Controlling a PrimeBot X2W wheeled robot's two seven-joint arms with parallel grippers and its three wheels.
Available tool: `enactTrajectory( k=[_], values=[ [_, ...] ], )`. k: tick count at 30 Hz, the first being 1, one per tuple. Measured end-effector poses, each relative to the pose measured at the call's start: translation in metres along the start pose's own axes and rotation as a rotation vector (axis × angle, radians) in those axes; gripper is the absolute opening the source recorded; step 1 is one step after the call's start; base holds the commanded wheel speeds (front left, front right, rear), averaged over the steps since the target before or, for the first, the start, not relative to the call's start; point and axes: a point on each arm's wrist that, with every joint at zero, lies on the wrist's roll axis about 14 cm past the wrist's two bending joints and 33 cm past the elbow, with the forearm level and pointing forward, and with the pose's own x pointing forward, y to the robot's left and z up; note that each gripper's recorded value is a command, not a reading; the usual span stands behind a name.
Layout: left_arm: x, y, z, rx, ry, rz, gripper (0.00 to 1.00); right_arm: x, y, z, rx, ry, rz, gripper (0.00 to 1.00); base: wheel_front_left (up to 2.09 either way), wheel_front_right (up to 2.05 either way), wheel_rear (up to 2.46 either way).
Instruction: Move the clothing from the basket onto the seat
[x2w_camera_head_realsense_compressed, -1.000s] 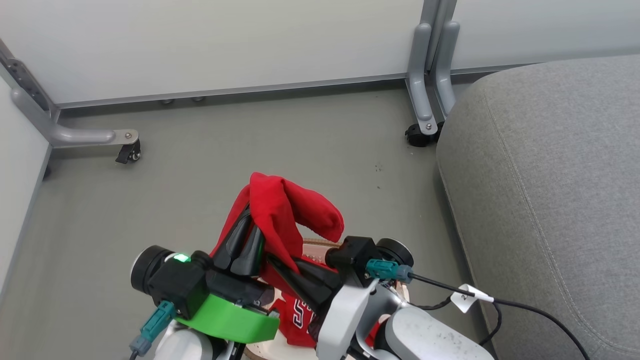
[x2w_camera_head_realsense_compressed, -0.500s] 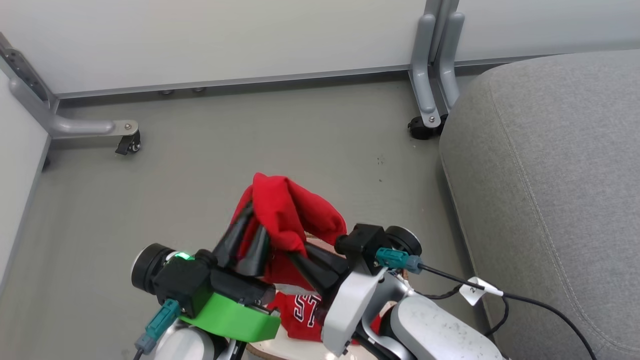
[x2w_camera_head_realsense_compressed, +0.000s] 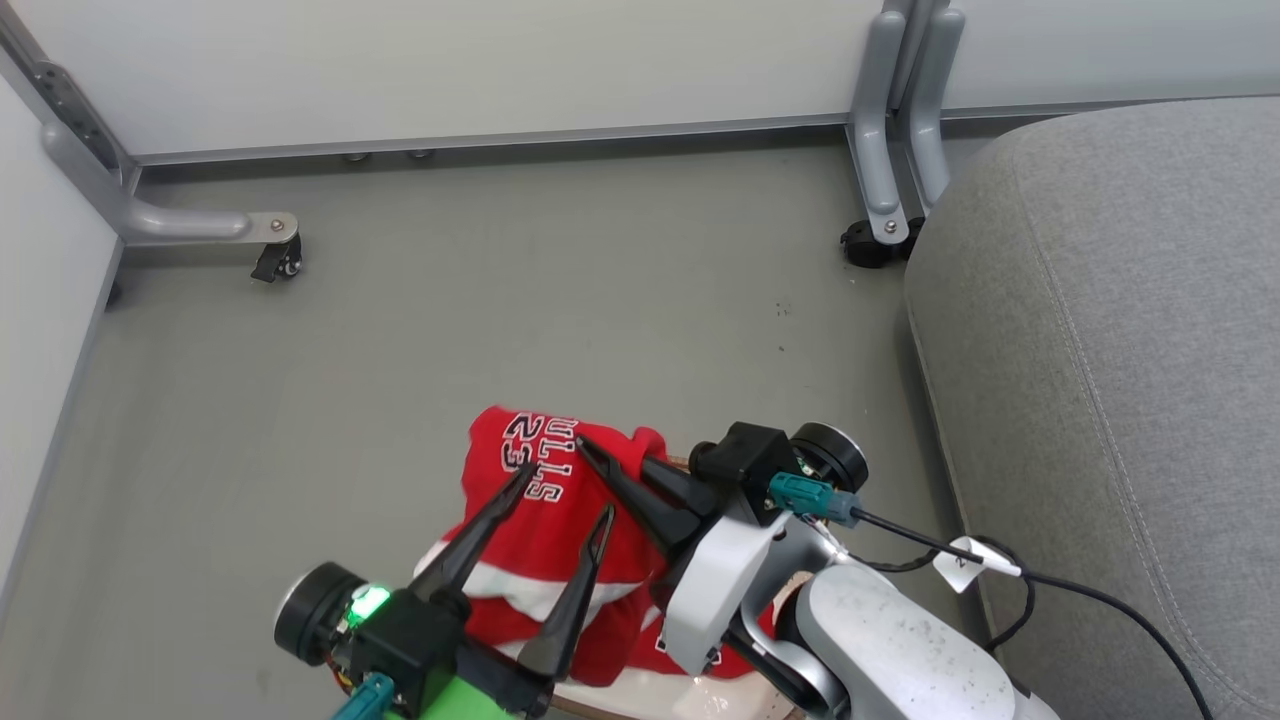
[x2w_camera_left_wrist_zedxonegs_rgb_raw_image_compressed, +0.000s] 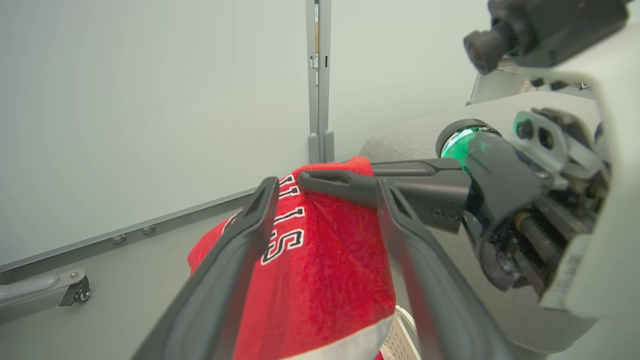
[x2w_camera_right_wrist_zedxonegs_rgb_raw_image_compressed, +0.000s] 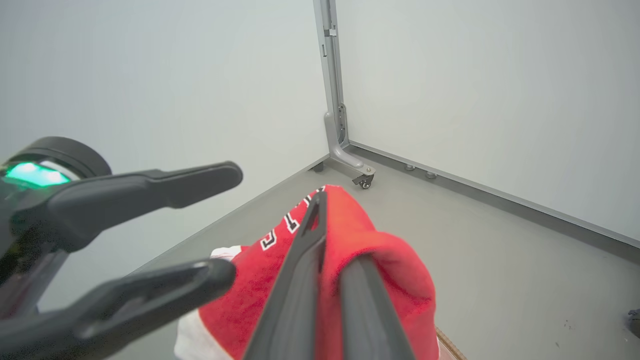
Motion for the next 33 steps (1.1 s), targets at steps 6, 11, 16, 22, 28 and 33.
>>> enactTrajectory(
  k=[6,11,16,22,28,33],
  values=[
    [-0.015,-0.007,-0.018,0.004,0.095,-0.035,1.0,0.001,-0.009,-0.003,-0.003,0.004,-0.022,0.0,0.0,0.0,0.0],
    [-0.015,-0.011,-0.022,0.005,0.112,-0.052,1.0,0.0,-0.017,-0.005,-0.004,0.004,-0.043,0.0,0.0,0.0,0.0],
    [-0.012,-0.014,-0.026,0.005,0.123,-0.078,1.0,-0.007,-0.032,-0.004,-0.006,-0.005,-0.094,0.0,0.0,0.0,0.0],
    [0.0,-0.021,-0.03,0.029,0.132,-0.145,1.0,-0.02,-0.059,0.002,-0.009,-0.042,-0.18,0.0,0.0,0.0,0.0],
    [0.022,-0.039,-0.035,0.04,0.139,-0.257,1.0,-0.044,-0.094,0.003,-0.006,-0.063,-0.304,0.0,0.0,0.0,0.0],
    [0.038,-0.061,-0.04,0.033,0.143,-0.369,1.0,-0.074,-0.127,0.0,-0.006,-0.068,-0.434,0.0,0.0,0.0,0.0]
  ],
)
